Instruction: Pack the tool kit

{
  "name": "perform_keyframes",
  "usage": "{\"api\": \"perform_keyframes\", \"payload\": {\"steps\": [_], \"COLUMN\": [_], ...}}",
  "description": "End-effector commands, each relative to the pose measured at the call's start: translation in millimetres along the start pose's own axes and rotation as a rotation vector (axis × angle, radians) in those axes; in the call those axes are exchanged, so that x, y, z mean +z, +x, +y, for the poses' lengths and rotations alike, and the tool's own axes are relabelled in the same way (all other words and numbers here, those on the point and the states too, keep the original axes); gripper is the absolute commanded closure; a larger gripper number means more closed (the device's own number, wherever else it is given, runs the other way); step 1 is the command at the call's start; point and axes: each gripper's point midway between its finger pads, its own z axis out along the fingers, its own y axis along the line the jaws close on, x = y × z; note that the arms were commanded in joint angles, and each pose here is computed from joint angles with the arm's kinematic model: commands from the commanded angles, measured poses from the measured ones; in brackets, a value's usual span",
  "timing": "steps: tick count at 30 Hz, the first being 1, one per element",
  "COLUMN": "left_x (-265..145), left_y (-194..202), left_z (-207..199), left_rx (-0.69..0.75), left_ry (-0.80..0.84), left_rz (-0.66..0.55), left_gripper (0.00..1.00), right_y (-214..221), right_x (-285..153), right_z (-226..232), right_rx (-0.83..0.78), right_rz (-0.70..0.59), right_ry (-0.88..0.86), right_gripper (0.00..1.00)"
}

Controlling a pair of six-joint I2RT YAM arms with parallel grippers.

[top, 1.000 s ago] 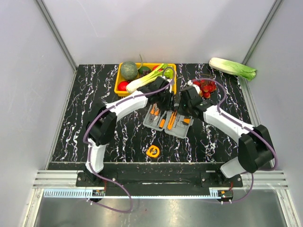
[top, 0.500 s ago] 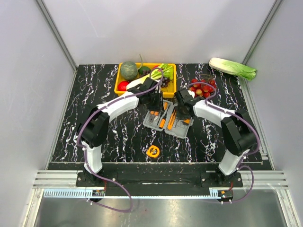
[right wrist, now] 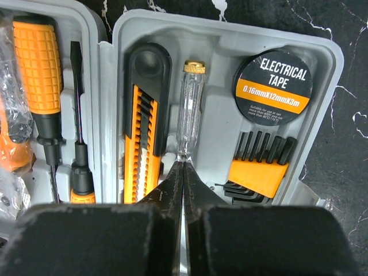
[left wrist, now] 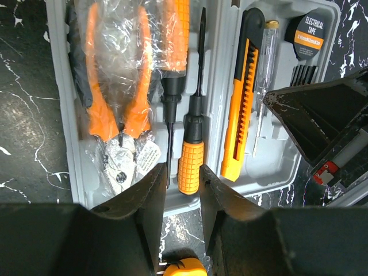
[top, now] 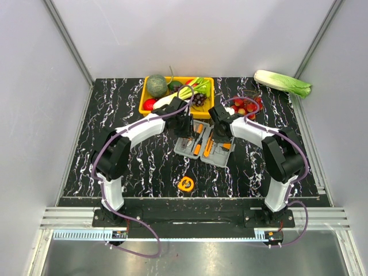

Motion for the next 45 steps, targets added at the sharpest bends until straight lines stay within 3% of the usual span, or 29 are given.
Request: {"api": "perform_keyframes", "payload": {"steps": [1,11,17,23,27,32,34,36,40,45], "left_x": [-18.4,-22.1,-45.4,-80.8,-105.3,-143.7,-161.2,-180.0,-214.3,-247.9], "left_y": [-21.4,-25.1,-34.4,-34.1,-28.6,-29.1,-32.0,-34.1,-36.5,-30.8], "left_z": [-12.6,-7.1,-8.6,2.6,16.6,41.9,49.9,55.5,61.9,67.9], "left_rx": [0.015,0.008,0.017,0.019,0.001,-0.039,-0.048,-0.050,-0.049,-0.087], "left_ry": [0.051,0.046,0.041,-0.022,-0.074,-0.172,-0.202,-0.224,-0.256,-0.279], "left_rz": [-0.081,-0.092,-0.142,-0.229,-0.289,-0.408,-0.466,-0.517,-0.598,-0.661], "left_gripper": [0.67,0.67,0.66,0.54,0.45,0.27,0.14,0.01,0.01,0.01], "right_y": [-0.4,48.3,-12.4,-87.1,-87.9,-47.5,-25.0,-0.6,46.5,105.4], "right_x": [11.9,35.6,0.6,-64.6,-96.1,-115.1,-120.5,-125.4,-137.1,-136.4], "right_z": [-13.2,-31.6,-6.0,16.2,19.2,24.6,30.5,39.7,64.7,92.9], "right_rx": [0.000,-0.011,-0.010,0.017,0.000,-0.069,-0.116,-0.142,-0.174,-0.211], "right_rz": [0.006,0.162,0.006,-0.161,-0.168,-0.093,-0.071,-0.029,0.023,0.094], "right_ry": [0.075,0.126,0.053,-0.023,-0.082,-0.147,-0.138,-0.132,-0.143,-0.106], "right_gripper": [0.97,1.00,0.98,0.78,0.62,0.34,0.19,0.11,0.02,0.01]}}
